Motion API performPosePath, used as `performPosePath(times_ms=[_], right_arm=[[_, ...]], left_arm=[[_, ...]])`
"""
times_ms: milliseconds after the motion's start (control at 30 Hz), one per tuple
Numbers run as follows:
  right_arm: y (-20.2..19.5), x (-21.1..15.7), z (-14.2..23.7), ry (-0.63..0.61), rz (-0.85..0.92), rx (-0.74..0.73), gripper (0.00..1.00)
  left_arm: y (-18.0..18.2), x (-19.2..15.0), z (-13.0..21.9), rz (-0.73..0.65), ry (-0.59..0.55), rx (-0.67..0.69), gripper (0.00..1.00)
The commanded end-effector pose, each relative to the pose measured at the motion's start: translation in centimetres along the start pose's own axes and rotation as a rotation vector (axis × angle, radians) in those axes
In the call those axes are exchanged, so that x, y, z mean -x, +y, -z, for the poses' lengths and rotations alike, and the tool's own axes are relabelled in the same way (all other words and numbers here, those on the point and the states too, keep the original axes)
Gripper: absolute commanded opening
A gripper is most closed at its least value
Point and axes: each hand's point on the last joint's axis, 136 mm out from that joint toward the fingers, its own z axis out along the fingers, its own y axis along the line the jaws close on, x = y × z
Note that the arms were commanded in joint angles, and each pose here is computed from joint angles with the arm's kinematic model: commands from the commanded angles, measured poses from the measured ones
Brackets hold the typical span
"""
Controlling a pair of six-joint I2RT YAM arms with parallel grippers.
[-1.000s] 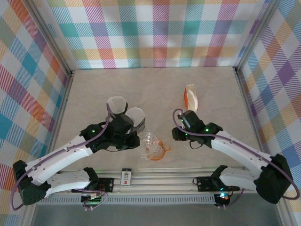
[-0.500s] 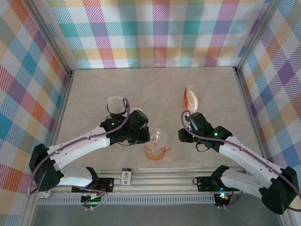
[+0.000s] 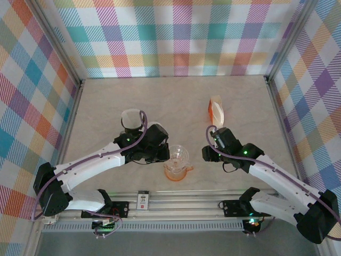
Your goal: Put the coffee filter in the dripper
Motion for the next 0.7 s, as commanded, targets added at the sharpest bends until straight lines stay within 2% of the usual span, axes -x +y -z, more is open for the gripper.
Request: performPosePath(times_ms=[0, 67, 167, 300, 633, 667], right_arm=[[-0.5, -0.5, -0.2, 0.015, -0.002, -0.020, 0.59], [-0.5, -0.4, -0.2, 0.012, -0.003, -0.018, 0.61], [-0.5, -0.4, -0.2, 0.011, -0.007, -0.018, 0.67], [-0.5, -0.2, -0.2, 0.008, -0.013, -0.020, 0.75], [-0.6, 1.1, 0.3, -0.033, -0.018, -0.044, 0.81], [-0.5, 1.5, 0.5, -0.044, -0.015, -0.042, 0.81]], left_arm=[[0.3, -0.1, 1.1, 0.009, -0.010, 0.007, 0.06], [0.5, -0.2, 1.2, 0.016, -0.013, 0.008, 0.11], [0.8, -0.1, 1.5, 0.021, -0.027, 0.010, 0.24], [0.4, 0.2, 2.0, 0.022, -0.043, -0.014, 0.50], [-2.0, 1.7, 4.9, -0.008, -0.125, -0.133, 0.87], [-2.5, 2.1, 5.5, -0.021, -0.142, -0.152, 0.95]])
